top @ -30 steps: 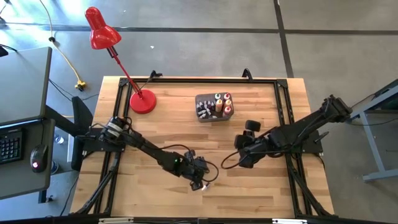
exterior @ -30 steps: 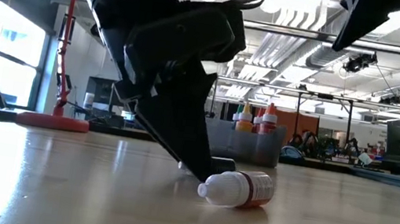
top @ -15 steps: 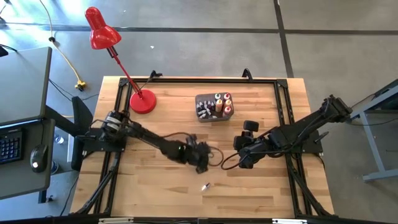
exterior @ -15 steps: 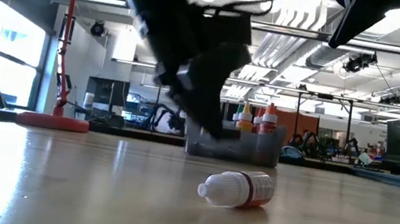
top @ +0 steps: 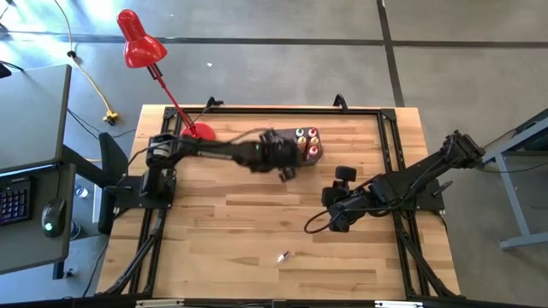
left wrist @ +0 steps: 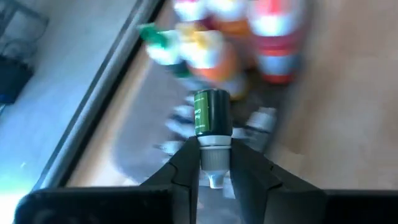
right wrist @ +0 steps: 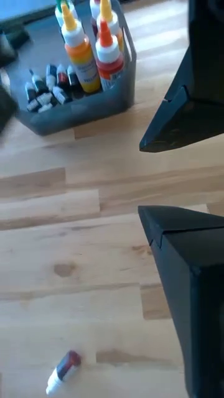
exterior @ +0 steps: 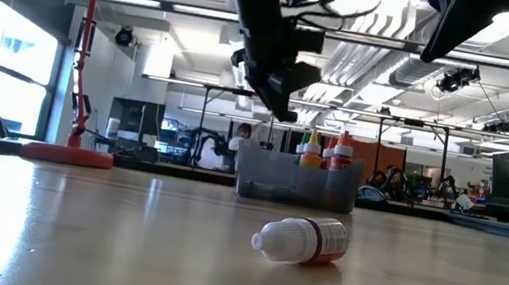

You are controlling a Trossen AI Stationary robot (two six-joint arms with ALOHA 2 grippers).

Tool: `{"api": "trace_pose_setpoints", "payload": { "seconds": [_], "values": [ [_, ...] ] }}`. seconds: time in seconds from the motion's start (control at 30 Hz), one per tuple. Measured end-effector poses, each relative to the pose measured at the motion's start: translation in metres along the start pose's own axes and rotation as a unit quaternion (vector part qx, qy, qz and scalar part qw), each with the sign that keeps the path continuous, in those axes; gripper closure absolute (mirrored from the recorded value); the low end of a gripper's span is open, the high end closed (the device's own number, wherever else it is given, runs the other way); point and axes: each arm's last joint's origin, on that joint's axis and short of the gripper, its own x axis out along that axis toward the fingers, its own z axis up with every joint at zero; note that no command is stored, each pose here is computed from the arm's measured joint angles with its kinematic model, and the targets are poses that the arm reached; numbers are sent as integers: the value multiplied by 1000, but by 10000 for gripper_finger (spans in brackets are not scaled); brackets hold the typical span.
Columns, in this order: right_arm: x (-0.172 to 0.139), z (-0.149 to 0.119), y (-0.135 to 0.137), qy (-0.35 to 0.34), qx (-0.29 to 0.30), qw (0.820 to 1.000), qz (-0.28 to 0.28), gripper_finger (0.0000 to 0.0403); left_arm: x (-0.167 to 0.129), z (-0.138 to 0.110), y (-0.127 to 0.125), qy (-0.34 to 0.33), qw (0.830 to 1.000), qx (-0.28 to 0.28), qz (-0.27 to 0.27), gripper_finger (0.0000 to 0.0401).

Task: Pick & Place food coloring
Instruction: Put the small green food coloring bottle into the black bin, then put the small red food coloring bottle into the black bin

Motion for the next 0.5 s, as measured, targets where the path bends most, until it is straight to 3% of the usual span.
{"api": "trace_pose_setpoints", "payload": {
  "seconds": [0.07,0.27,0.5],
  "values": [
    [0,0,1,5,0,1000,9,258,11,3,19,13,1000,-7,8,327],
    [0,0,1,3,2,1000,14,258,41,-6,48,63,992,-48,-100,265],
    [2,5,-1,-9,-27,999,23,258,37,-5,50,59,997,-34,-33,224]
  ]
}}
